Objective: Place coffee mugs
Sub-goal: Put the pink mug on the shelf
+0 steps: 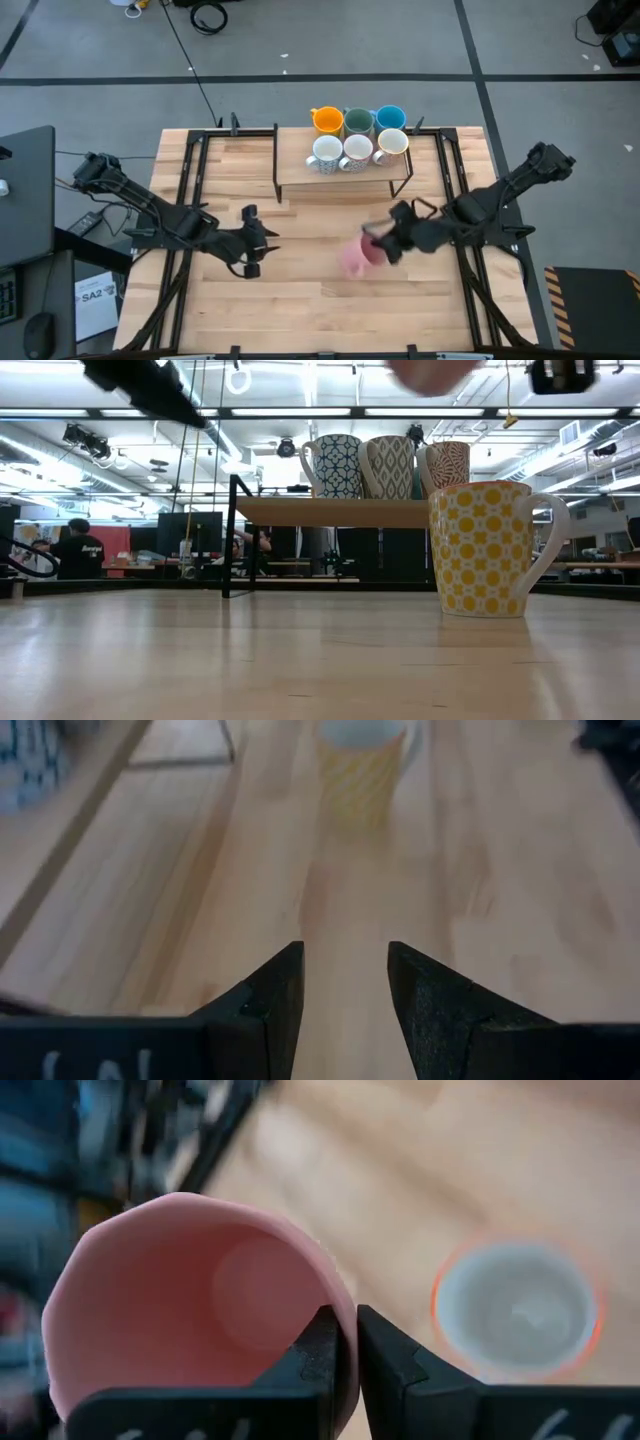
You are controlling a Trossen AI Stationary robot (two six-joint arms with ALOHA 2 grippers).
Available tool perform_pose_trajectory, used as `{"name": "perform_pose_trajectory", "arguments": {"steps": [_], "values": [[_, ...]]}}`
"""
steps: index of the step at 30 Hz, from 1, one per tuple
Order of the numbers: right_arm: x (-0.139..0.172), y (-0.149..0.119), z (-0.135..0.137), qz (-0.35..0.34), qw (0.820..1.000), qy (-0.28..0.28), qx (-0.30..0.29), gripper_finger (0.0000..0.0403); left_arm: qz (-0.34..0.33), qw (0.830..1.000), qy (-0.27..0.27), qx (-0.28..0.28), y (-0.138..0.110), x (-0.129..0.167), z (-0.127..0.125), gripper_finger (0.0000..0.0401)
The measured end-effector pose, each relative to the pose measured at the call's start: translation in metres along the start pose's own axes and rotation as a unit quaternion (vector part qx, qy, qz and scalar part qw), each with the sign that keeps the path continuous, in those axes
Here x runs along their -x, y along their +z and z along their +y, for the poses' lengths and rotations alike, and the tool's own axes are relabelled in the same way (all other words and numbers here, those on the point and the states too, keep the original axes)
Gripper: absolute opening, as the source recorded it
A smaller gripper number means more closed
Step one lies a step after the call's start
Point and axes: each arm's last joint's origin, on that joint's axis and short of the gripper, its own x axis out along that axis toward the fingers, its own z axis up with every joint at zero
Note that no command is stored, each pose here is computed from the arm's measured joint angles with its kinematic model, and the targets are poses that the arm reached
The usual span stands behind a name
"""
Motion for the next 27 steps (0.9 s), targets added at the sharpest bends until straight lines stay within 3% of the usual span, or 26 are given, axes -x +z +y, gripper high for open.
{"name": "perform_pose_trajectory", "arguments": {"steps": [5,14,21,27], "values": [[-0.004,0.028,0.001,-0.083,0.994,0.0,-0.073,0.0032,-0.08,0.996,-0.019,-0.018,0.017,0.001,-0.004,0.0153],[-0.011,0.06,-0.006,-0.131,0.978,0.01,-0.165,0.0032,-0.201,0.977,-0.021,-0.069,0.042,0.009,-0.008,0.0153],[-0.015,0.07,-0.011,-0.145,0.973,0.001,-0.18,0.0032,-0.233,0.971,0.017,-0.058,0.051,0.008,0.001,0.0153],[-0.037,0.066,-0.013,-0.118,0.978,-0.021,-0.173,0.0032,-0.244,0.968,0.044,-0.037,0.057,0.003,0.014,0.0153]]}}
